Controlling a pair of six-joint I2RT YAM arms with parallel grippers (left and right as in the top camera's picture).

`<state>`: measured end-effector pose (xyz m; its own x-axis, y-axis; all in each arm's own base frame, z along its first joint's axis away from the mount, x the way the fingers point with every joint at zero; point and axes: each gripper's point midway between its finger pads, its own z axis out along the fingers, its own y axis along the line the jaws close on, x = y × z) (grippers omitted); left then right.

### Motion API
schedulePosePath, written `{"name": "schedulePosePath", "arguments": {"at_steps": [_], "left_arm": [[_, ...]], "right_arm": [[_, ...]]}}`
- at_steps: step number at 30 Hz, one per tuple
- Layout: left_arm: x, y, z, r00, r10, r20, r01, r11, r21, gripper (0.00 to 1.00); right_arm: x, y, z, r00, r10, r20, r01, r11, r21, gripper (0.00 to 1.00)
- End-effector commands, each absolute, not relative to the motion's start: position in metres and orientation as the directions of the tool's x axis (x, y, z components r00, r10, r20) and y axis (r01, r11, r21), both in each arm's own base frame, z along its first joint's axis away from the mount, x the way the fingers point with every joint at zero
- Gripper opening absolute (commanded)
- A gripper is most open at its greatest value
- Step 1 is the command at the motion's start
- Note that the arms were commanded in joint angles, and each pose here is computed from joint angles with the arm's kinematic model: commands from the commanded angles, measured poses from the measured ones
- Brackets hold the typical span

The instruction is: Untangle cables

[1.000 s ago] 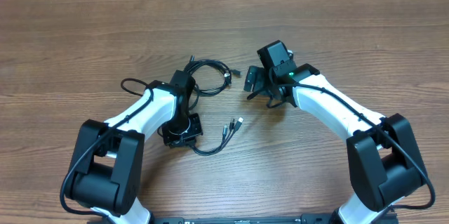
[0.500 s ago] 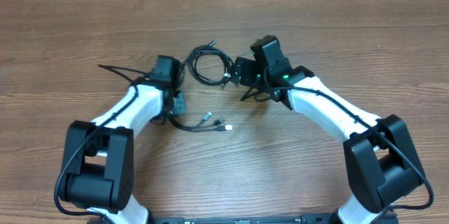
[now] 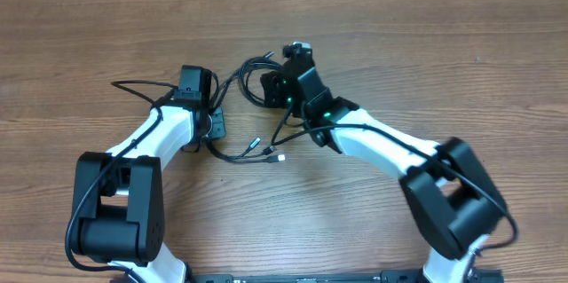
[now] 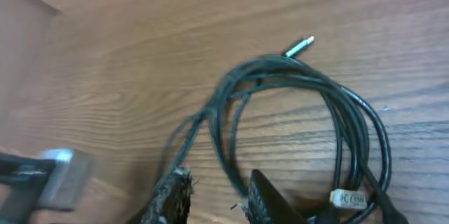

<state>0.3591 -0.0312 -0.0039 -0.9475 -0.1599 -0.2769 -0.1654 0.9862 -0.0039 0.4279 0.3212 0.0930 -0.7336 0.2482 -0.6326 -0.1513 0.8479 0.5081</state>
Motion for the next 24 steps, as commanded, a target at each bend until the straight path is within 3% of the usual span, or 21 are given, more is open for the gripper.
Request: {"name": "schedulePosePath", "arguments": {"at_steps": [1,9,14,18,24], "left_arm": [[0.319,-0.034,-0.051,-0.985,-0.133,-0.114,-0.135,0.991,0.008,0.27],[0.324,-0.019,-0.050,-0.980,-0.132,-0.147,-0.146,0.985,0.090,0.29],[0.337,-0.002,-0.045,-0.968,-0.126,-0.219,-0.166,0.970,0.177,0.29],[0.359,-0.002,-0.039,-0.953,-0.058,-0.298,-0.118,0.975,0.188,0.29],[0.392,-0.006,-0.028,-0.910,0.047,-0.411,-0.040,0.979,0.200,0.30]], "right_arm": [[0.433,0.321,0.053,-0.744,0.233,-0.627,-0.118,0.877,0.466,0.25],[0.418,0.308,0.008,-0.820,0.182,-0.543,-0.070,0.909,0.410,0.20],[0.394,0.294,-0.009,-0.919,0.136,-0.370,-0.025,0.917,0.398,0.20],[0.385,0.253,-0.009,-0.965,0.126,-0.229,0.058,0.957,0.283,0.19],[0.376,0.205,-0.003,-0.991,0.044,-0.125,0.023,0.986,0.165,0.21]]}}
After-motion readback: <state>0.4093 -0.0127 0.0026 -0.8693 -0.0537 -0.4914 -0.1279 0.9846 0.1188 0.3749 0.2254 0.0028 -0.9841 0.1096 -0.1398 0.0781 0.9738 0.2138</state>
